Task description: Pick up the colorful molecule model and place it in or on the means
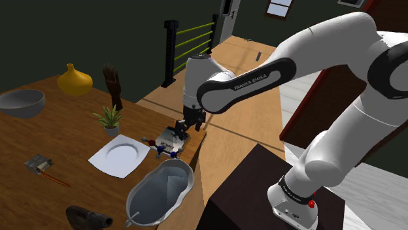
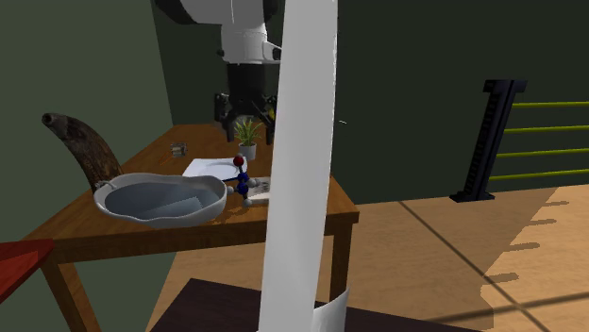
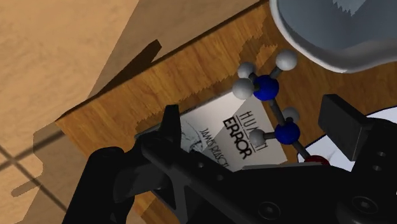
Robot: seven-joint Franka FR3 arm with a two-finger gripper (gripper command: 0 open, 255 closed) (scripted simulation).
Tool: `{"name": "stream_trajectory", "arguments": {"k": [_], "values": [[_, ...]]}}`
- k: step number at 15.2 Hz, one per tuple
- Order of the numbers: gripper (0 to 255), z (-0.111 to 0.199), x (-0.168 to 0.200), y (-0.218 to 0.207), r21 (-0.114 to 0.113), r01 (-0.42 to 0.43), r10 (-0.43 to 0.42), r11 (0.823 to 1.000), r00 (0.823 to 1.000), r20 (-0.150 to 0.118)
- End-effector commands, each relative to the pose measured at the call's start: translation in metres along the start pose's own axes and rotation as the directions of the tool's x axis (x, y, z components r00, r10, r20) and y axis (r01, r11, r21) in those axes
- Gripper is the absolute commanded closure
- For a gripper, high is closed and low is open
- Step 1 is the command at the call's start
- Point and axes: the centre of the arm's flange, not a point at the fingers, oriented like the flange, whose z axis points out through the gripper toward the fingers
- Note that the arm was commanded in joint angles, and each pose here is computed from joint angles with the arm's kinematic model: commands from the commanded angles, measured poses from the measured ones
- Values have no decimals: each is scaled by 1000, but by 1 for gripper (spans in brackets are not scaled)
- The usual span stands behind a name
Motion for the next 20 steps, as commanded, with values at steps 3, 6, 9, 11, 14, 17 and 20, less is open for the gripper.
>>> {"name": "stream_trajectory", "arguments": {"k": [3,6,9,11,14,17,20], "values": [[0,35,31,-31,-5,-28,28,1000,1000,-3],[0,61,54,-50,-10,-49,49,999,999,-4],[0,87,77,-69,-15,-69,69,998,998,-6],[0,102,90,-80,-17,-80,80,997,997,-7],[0,118,91,-79,-17,-80,80,997,997,-7],[0,134,91,-79,-17,-80,80,997,997,-7],[0,142,91,-79,-17,-80,80,997,997,-7]]}}
